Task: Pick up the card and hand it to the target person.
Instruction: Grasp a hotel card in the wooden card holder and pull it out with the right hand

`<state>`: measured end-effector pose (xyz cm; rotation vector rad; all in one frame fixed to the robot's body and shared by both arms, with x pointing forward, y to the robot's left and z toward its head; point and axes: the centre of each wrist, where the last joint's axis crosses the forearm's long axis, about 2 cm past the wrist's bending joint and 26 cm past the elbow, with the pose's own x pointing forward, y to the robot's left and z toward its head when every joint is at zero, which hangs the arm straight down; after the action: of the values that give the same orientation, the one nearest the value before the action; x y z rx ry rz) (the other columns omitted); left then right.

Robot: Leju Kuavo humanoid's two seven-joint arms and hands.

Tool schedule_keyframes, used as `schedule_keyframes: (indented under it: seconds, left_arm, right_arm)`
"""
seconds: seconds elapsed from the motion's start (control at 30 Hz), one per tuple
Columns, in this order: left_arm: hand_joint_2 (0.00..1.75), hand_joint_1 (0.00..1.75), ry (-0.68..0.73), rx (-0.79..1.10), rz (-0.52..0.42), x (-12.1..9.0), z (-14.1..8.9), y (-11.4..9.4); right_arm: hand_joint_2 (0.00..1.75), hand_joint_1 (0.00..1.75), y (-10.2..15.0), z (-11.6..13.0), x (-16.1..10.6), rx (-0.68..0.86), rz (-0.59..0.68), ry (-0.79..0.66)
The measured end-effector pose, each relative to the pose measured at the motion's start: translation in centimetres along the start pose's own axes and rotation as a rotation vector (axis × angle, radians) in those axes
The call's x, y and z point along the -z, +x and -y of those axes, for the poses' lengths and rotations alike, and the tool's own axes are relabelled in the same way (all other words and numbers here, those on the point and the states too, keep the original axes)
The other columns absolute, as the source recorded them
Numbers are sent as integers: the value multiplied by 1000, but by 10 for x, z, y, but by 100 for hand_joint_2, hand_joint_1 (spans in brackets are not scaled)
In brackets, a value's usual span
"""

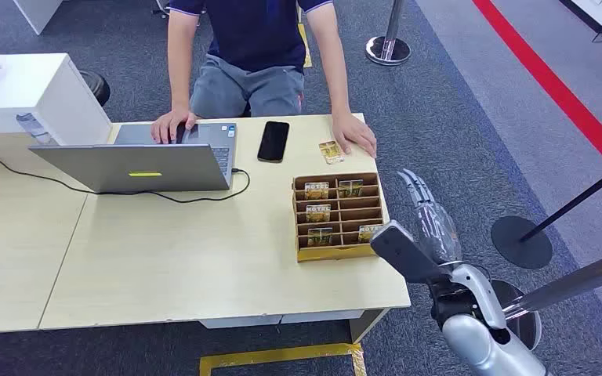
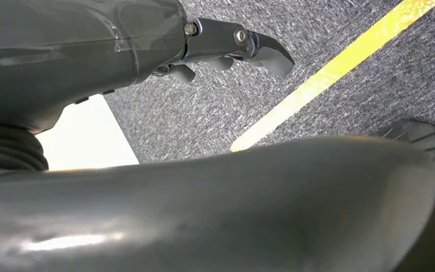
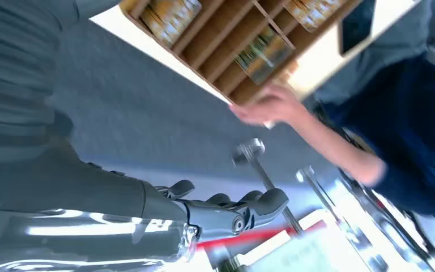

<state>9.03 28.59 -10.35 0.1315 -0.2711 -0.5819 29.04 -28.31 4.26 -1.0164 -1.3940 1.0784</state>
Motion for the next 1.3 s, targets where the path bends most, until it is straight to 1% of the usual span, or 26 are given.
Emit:
schedule_keyframes:
  seconds: [0.73,0.87,1.3]
  left_arm:
    - [0,0,0,2,1,0,0,1]
    - [0,0,1,2,1,0,0,1]
    - [0,0,1,2,2,0,-1,1]
  right_arm:
    - [175,56,-1,-1,-1,-2,0,5]
    - [175,61,-1,-1,-1,-2,0,6]
    - [175,65,-1,-2,-1,-3,0,8]
